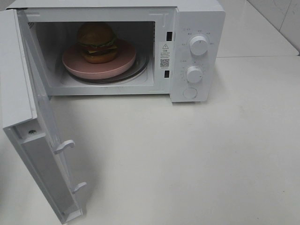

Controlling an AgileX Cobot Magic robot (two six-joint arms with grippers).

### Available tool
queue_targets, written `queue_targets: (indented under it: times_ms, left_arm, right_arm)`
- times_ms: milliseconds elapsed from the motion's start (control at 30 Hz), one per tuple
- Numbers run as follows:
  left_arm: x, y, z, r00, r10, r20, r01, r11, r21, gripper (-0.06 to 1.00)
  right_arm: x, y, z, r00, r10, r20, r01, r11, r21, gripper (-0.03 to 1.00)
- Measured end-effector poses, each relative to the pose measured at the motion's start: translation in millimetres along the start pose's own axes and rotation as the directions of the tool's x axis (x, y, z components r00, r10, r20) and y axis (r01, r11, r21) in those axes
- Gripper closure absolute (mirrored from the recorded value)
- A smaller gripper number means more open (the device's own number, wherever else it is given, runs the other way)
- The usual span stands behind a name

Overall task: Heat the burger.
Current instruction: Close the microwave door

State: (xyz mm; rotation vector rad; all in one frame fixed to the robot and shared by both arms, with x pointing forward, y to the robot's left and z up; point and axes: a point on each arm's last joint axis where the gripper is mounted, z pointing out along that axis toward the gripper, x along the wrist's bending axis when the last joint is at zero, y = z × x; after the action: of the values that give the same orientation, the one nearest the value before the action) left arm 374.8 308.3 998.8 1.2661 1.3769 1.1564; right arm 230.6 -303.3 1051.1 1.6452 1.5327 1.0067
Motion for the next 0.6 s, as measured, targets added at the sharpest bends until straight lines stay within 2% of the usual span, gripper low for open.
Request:
queue_targets:
  times_ms: [267,367,567,600]
  left_arm:
    - [-6,-7,21,0.998,0.003,0.064,-0.003,1.000,0.000,0.94]
    - [-12,-12,29,0.991,0.016,0.131,-0.017,1.000,0.011,0.94]
    - [-19,-19,35,0.979,0.003,0.206,-0.010,0.999,0.035,0.94]
    - [-22,-21,37,0.970,0.006,0.243,-0.015,0.999,0.034,0.94]
  right_arm:
    - [0,0,0,1.000,0.000,0.000,0.000,1.000,0.000,0.21]
    - [0,0,0,1.000,0.000,0.000,0.000,1.000,0.000,0.21]
    - [0,0,0,1.000,0.000,0.000,0.000,1.000,0.000,0.21]
    - [0,0,0,1.000,0.000,0.000,0.000,1.000,0.000,0.21]
